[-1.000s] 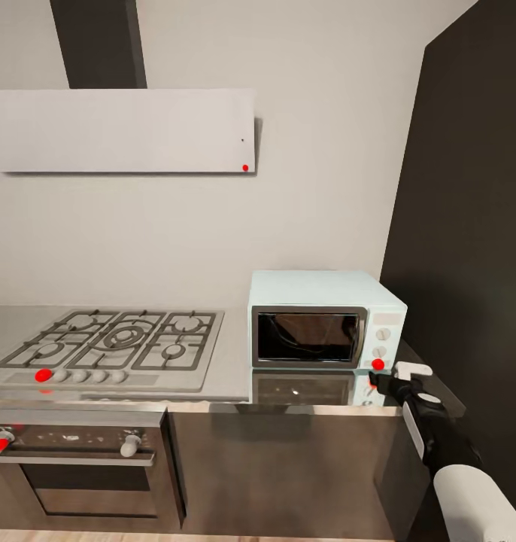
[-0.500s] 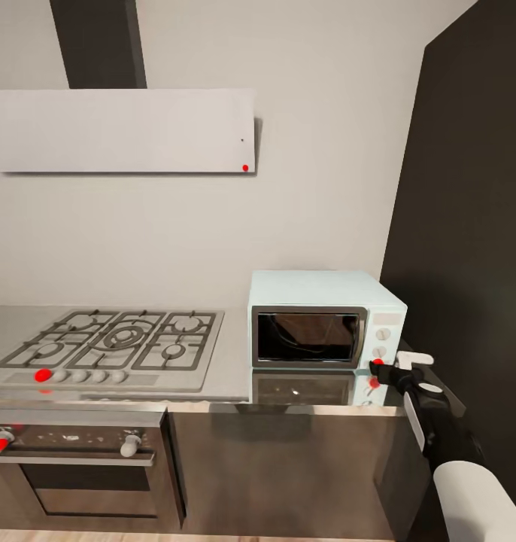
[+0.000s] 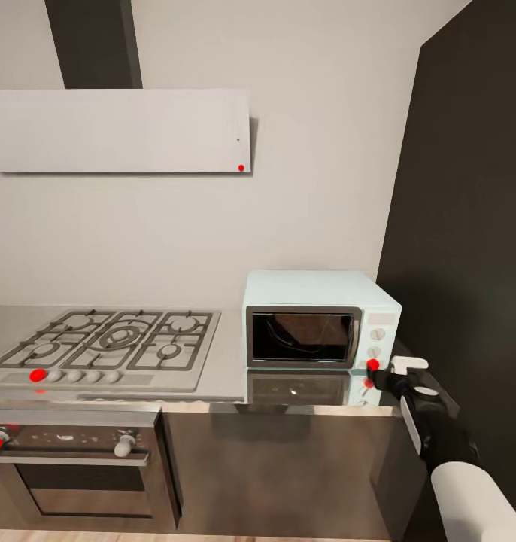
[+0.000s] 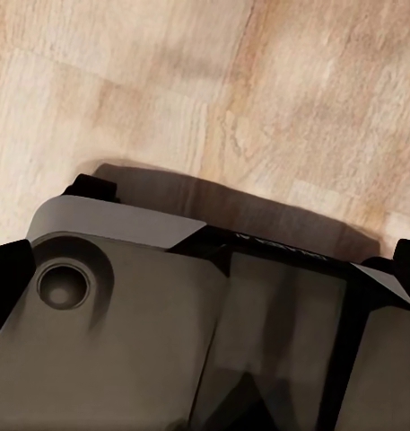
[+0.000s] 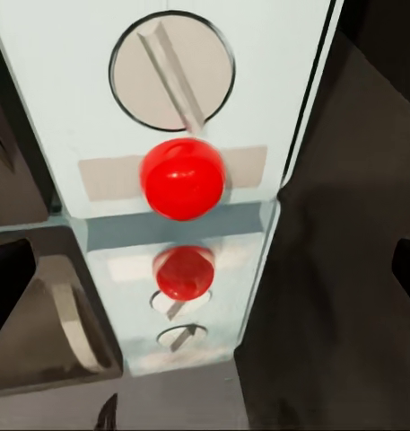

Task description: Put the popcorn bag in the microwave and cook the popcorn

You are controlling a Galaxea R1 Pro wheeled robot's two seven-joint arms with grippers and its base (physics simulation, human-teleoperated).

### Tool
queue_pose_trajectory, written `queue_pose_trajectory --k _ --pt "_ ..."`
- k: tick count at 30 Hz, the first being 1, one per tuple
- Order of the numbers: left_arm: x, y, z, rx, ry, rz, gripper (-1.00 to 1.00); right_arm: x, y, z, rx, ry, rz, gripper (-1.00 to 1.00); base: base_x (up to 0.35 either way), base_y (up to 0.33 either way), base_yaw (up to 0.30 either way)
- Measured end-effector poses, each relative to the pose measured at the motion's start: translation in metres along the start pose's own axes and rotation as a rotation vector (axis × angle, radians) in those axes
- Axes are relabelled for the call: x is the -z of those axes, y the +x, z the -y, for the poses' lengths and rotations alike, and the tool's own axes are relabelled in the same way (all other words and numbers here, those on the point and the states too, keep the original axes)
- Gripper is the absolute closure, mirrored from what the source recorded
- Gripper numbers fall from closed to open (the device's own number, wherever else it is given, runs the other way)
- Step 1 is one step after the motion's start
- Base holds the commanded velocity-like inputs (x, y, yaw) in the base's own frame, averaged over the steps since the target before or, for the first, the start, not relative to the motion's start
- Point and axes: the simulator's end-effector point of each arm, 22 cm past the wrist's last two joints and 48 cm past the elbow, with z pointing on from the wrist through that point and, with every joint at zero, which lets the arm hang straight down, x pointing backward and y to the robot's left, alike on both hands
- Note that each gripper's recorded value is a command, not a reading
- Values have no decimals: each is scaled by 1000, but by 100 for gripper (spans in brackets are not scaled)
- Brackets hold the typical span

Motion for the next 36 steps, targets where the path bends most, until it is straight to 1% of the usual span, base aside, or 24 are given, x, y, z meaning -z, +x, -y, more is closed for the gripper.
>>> queue_pose_trajectory --k 5,6,9,11,12,21,36 --pt "0 0 0 0 1 0 -100 0 3 4 31 -9 -10 -100 0 0 0" --pt "0 0 1 0 1 0 -100 0 3 3 36 -13 -11 100 0 0 0" --pt "0 0 0 1 0 0 -100 0 4 1 50 -24 -14 100 0 0 0" --pt "0 0 0 1 0 0 -100 0 4 -1 51 -35 -14 100 0 0 0" --pt "0 0 0 2 0 1 -100 0 4 -11 50 -77 -15 100 0 0 0" --pt "0 -1 0 2 1 1 -100 0 5 -12 45 -78 -16 100 13 0 0" --pt "0 -1 0 4 2 2 -100 0 6 -10 36 -75 -18 100 122 0 0"
